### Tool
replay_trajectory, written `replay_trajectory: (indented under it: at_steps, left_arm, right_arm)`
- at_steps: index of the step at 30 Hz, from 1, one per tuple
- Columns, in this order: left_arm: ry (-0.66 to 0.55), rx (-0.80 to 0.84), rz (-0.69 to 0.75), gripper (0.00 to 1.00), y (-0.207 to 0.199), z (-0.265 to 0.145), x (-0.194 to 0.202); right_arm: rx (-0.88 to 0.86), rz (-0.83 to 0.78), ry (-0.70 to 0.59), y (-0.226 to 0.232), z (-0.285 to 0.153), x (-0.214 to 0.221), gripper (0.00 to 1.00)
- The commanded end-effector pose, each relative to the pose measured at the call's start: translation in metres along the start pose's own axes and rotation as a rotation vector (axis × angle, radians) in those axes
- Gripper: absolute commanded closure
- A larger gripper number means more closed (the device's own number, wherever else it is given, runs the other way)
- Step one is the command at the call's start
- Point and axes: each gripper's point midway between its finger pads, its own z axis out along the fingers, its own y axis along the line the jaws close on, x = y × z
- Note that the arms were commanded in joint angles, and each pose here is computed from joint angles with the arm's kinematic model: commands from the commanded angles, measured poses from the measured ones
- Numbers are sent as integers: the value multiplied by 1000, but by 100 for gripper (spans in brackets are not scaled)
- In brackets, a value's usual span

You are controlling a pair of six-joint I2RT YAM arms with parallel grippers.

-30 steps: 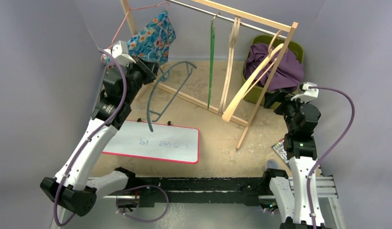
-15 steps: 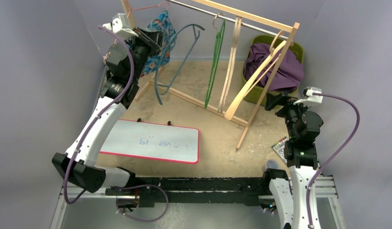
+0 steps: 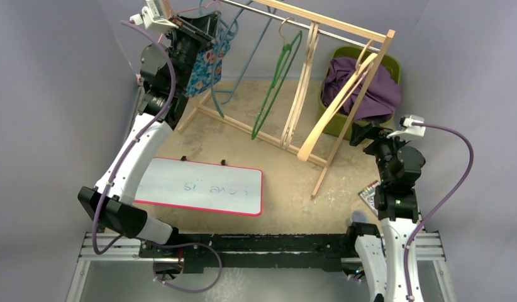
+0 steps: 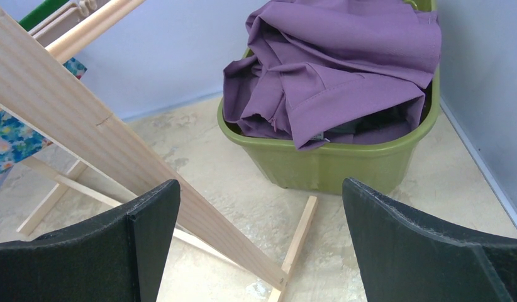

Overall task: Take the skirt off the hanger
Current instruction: Place the hanger at the clothesline.

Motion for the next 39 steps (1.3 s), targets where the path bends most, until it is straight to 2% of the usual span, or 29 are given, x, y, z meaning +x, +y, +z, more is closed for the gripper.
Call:
replay_trajectory:
  at_steps: [1,20,26,39]
  left_arm:
    - [-90,113,-69,100,-37,8,-30]
    - [-100,94,-156,100,-26,26,-18]
    - [-53,126,-126,100,-32,27,-5]
    - [14,94,-39,99,-16,12,14]
  right_arm:
    - [2,6,-58,2,0,-14,1]
    - [-1,7,-79,3,-5,-19,1]
    - [-8,6,-80,4,-6,-19,1]
    - [1,7,-84,3,-5,-21,1]
